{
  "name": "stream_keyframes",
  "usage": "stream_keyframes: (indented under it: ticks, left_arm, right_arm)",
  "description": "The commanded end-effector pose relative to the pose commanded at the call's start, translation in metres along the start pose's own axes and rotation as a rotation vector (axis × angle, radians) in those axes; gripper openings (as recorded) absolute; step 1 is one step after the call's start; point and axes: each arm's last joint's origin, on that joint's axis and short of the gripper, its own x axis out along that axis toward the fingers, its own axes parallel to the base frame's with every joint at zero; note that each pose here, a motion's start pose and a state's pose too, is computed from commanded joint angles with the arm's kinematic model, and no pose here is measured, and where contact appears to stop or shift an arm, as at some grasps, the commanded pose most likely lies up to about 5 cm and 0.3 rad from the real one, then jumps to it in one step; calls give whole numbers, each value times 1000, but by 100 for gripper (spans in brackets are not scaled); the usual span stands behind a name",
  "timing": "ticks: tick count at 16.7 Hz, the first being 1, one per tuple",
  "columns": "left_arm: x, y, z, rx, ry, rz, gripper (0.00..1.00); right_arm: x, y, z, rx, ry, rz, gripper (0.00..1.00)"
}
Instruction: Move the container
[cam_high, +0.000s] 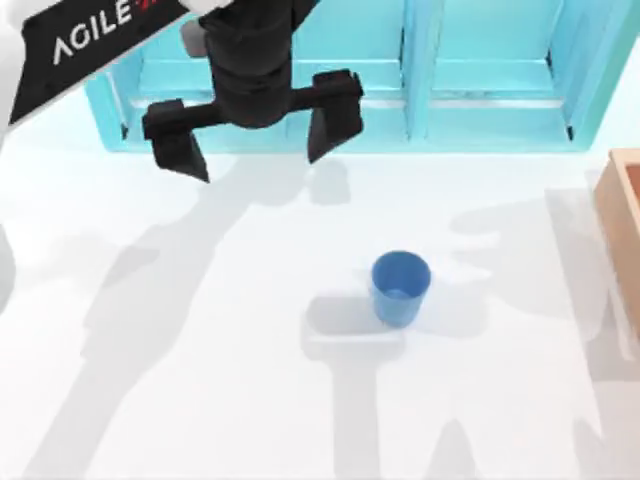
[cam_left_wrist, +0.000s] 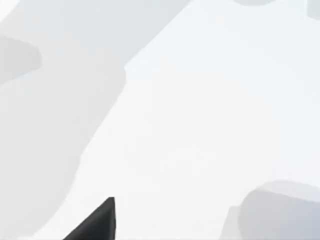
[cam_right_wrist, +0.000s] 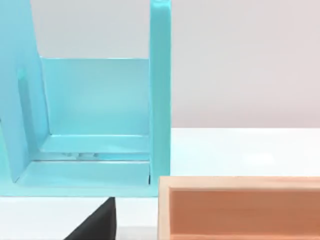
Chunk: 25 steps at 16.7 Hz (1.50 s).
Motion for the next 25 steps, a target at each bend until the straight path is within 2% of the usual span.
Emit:
stream_keyframes:
  ticks: [5,9,12,18,21,25]
  left_arm:
    - [12,-89,-42,132,65,11,100]
    - [5,-125,-79,215,70,-19,100]
    - [4,-132,-88,236,71,-26,100]
    - [6,-132,-86,234,69,-29,100]
    - [27,-135,-86,235,67,-32,100]
    - [75,-136,-91,236,73,-24,100]
  right_arm:
    - [0,0,0,0,0,0,100]
    - [0,0,0,0,0,0,100]
    - [0,0,0,0,0,0,100]
    - [0,0,0,0,0,0,100]
    - [0,0,0,0,0,0,100]
    - [0,0,0,0,0,0,100]
